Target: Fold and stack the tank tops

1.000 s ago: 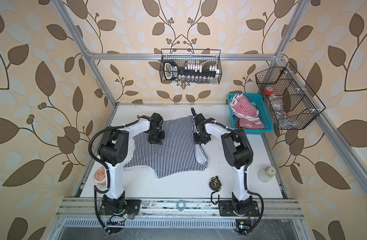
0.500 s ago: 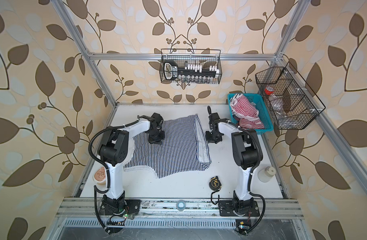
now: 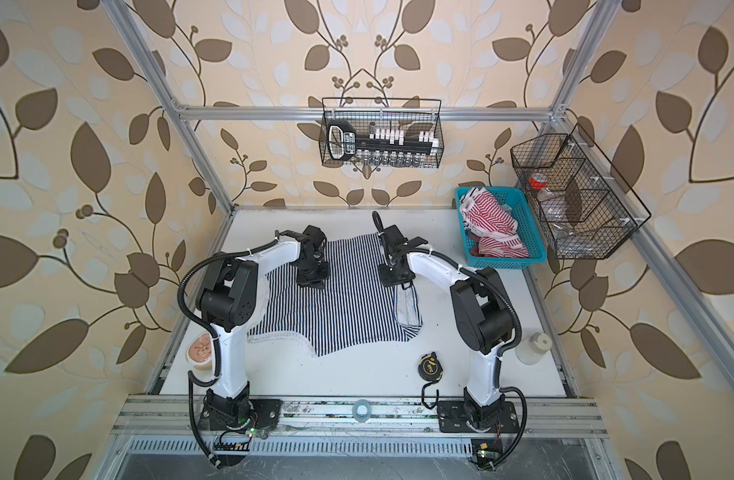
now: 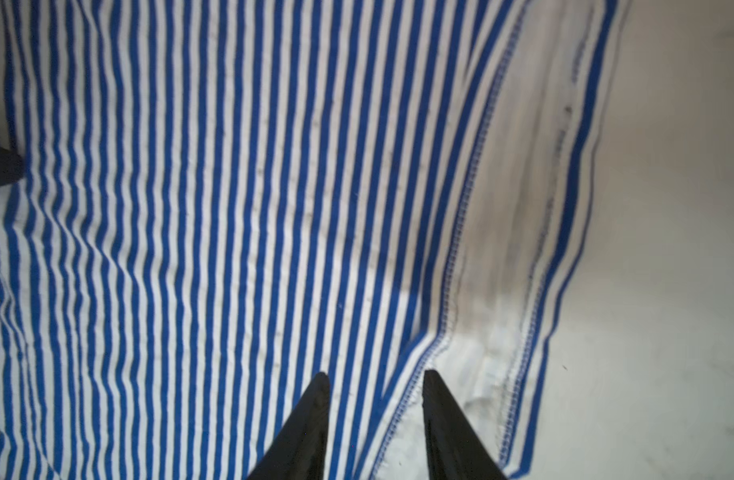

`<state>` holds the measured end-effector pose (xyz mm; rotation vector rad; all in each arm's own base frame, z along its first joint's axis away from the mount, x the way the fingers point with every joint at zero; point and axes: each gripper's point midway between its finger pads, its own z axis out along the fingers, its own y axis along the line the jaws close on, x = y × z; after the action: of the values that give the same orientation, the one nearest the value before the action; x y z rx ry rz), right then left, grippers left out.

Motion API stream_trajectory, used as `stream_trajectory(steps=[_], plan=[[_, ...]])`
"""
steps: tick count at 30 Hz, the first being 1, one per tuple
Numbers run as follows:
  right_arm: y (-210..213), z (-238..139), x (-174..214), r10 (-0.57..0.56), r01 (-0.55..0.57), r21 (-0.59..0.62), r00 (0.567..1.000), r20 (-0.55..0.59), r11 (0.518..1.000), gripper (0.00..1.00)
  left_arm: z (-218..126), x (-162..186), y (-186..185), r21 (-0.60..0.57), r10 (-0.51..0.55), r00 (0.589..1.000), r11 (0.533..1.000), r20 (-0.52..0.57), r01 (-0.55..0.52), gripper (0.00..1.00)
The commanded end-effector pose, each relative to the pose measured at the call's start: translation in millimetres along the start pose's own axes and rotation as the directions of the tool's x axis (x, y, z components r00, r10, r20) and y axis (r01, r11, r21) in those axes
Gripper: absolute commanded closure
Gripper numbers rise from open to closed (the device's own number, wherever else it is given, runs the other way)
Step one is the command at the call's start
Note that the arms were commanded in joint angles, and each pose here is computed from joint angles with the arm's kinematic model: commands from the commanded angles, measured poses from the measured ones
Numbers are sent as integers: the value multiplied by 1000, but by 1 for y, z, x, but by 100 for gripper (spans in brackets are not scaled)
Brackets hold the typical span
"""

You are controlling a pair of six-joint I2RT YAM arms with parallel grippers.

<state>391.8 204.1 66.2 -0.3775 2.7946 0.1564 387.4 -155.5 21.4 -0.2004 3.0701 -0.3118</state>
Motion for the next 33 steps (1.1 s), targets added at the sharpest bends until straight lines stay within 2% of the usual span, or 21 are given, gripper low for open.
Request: stream_trajectory(steps=[1, 10, 12, 15, 17, 27, 33], plan=[[-16, 21, 6, -4, 9, 71, 998, -67, 997, 62, 15, 9, 21, -68, -18, 998, 998, -61, 14, 100], [-35, 37, 11, -23, 40, 148, 993, -120, 988, 62, 16, 10, 15, -35, -17, 998, 999, -66, 14, 100], [-40, 39, 12, -13, 33, 155, 992, -124, 987, 67, 17, 10, 16, -38, -18, 997, 999, -70, 15, 100], [-53, 41, 16, 13, 10, 172, 991, -130, 985, 84, 17, 11, 17, -42, -17, 997, 999, -72, 14, 100], [-62, 40, 18, 35, -11, 179, 991, -130, 984, 88, 17, 11, 17, -43, -16, 997, 999, -72, 13, 100], [-108, 43, 41, 167, -144, 158, 975, -146, 977, 93, 19, 12, 19, -53, -14, 997, 999, -79, 10, 100], [-126, 48, 51, 249, -233, 116, 956, -154, 966, 89, 20, 13, 20, -59, -12, 997, 998, -82, 7, 100]])
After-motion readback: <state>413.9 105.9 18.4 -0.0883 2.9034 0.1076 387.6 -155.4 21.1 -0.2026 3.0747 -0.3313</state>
